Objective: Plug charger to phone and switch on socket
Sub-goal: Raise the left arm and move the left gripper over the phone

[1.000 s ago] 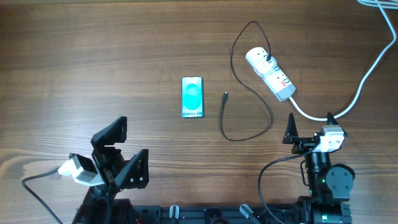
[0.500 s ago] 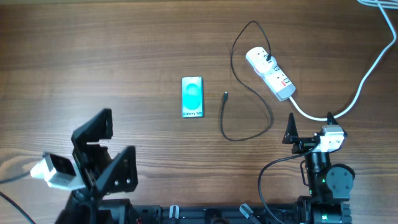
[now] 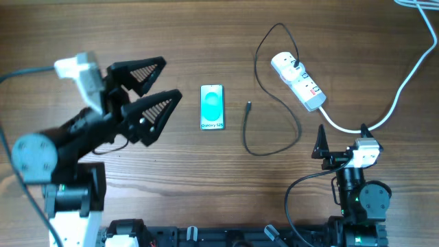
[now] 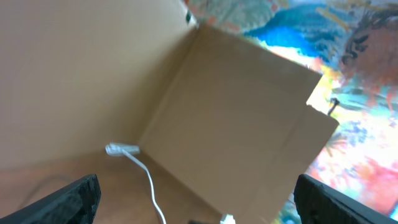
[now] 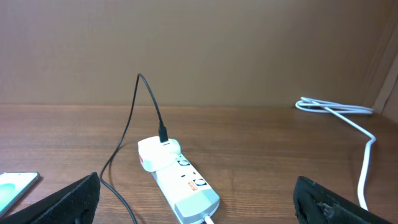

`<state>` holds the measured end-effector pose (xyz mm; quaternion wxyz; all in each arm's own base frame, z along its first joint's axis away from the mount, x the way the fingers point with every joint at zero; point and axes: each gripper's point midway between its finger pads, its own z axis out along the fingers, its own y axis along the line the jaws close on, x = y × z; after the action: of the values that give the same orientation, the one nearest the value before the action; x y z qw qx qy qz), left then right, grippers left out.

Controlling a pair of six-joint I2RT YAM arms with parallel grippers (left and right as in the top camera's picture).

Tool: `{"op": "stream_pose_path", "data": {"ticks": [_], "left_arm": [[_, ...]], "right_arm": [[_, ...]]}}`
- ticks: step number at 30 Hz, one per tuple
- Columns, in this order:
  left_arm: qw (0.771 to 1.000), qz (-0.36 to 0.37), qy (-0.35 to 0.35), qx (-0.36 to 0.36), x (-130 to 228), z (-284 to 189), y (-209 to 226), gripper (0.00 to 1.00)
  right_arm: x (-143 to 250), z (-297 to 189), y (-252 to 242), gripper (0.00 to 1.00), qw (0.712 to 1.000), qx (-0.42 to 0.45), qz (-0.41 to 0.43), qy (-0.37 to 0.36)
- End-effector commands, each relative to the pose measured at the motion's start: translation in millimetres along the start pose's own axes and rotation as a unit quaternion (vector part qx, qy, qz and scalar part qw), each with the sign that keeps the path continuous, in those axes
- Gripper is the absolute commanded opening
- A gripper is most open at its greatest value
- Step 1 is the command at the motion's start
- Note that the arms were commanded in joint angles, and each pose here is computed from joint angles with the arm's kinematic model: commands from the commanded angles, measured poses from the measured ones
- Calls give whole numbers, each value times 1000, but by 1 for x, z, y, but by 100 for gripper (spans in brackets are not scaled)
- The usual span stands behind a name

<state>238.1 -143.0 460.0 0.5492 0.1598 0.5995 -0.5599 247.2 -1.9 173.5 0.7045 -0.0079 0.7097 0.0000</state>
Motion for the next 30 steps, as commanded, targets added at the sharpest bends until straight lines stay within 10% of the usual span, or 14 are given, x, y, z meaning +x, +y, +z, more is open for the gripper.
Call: {"op": "stream_pose_path", "data": {"ticks": [1,19,30], "left_arm": [[998,-43,36,17,8,4,6,100],[987,-116,104,-34,-3,35,40,99],[933,-44,63,-351,-10,17,144,99]], "right_arm": [[-1,0,-1,100,1000,3,6,-3],[-1,0,-1,100,1000,3,6,-3],[-1,0,-1,100,1000,3,6,-3]]}}
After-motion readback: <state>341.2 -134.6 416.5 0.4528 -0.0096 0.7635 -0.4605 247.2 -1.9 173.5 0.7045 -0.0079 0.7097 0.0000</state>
